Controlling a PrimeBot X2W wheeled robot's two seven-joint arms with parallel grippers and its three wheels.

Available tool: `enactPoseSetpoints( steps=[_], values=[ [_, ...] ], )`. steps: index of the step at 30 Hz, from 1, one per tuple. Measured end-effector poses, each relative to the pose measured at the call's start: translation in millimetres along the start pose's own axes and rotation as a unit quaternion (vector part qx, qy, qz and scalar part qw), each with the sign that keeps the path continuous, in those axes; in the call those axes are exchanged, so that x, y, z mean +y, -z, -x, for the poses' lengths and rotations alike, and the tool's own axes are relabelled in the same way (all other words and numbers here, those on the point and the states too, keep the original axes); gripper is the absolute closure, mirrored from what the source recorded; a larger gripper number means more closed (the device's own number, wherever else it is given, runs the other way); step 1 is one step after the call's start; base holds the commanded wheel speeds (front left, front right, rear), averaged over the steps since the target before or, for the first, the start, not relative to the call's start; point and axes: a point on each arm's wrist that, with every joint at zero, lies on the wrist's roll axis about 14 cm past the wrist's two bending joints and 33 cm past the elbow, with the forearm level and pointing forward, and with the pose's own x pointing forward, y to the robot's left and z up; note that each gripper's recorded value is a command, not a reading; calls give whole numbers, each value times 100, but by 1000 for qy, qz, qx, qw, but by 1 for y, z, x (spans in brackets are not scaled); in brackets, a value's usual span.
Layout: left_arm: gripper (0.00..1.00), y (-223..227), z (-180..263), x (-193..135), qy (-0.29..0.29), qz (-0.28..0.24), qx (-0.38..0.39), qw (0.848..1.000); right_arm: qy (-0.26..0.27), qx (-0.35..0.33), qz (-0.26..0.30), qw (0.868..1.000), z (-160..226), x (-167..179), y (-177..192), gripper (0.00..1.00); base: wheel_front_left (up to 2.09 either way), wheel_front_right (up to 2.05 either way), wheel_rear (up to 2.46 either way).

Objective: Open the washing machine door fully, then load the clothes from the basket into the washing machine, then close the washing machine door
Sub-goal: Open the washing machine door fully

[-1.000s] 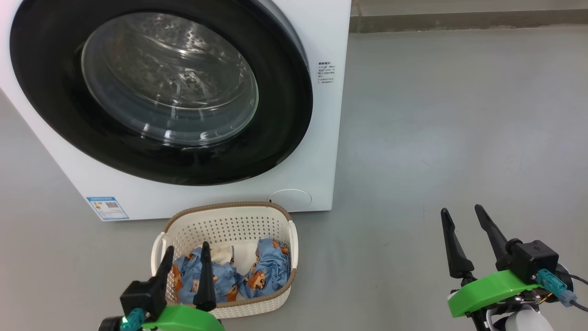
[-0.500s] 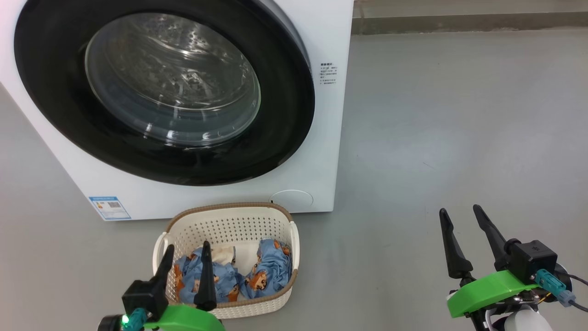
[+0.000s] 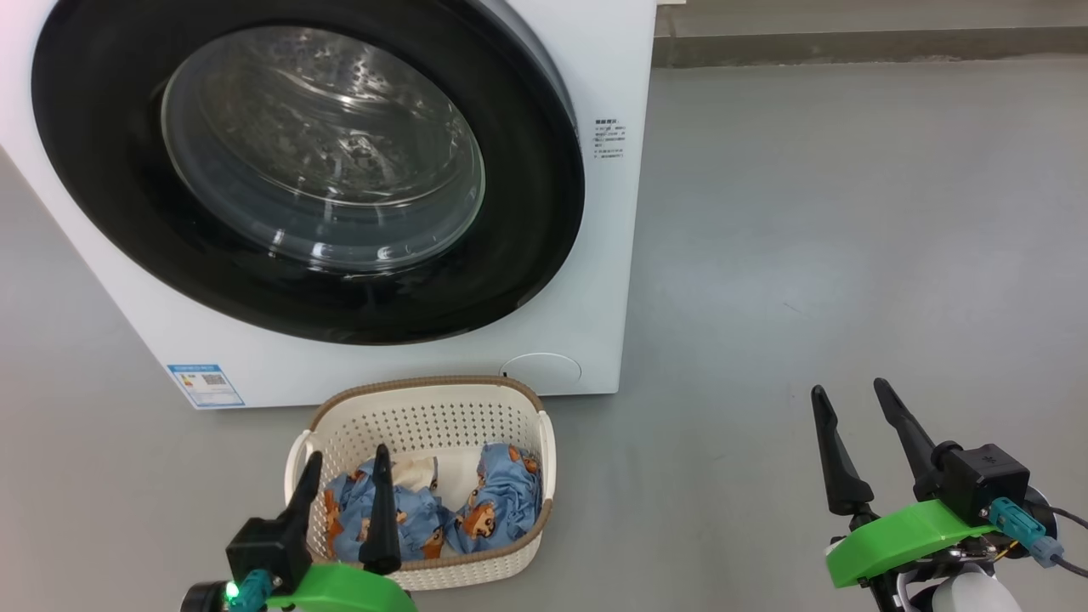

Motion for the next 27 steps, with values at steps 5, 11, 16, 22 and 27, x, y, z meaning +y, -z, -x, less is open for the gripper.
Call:
enactPoseSetpoints(
  steps=[5, 11, 16, 22, 27],
  values=[
    [0, -1, 0, 1, -1, 0, -1, 1000, -2, -1, 0, 1000, 0, 2, 0, 0, 0, 0, 0],
    [0, -1, 1, 1, -2, 0, -2, 1000, -8, -1, 0, 1000, -1, 5, -1, 0, 0, 0, 0],
    [0, -1, 1, 3, -5, -4, -2, 1000, -19, 4, -1, 1000, -1, 13, 3, 100, 0, 0, 0],
    [0, 1, 0, 5, -10, -4, 1, 1000, -27, 14, -8, 1000, -2, 19, 10, 100, 0, 0, 0],
    [0, 4, 0, 7, -12, -5, 5, 1000, -9, 15, -73, 997, -2, 14, 14, 100, 0, 0, 0]
  ],
)
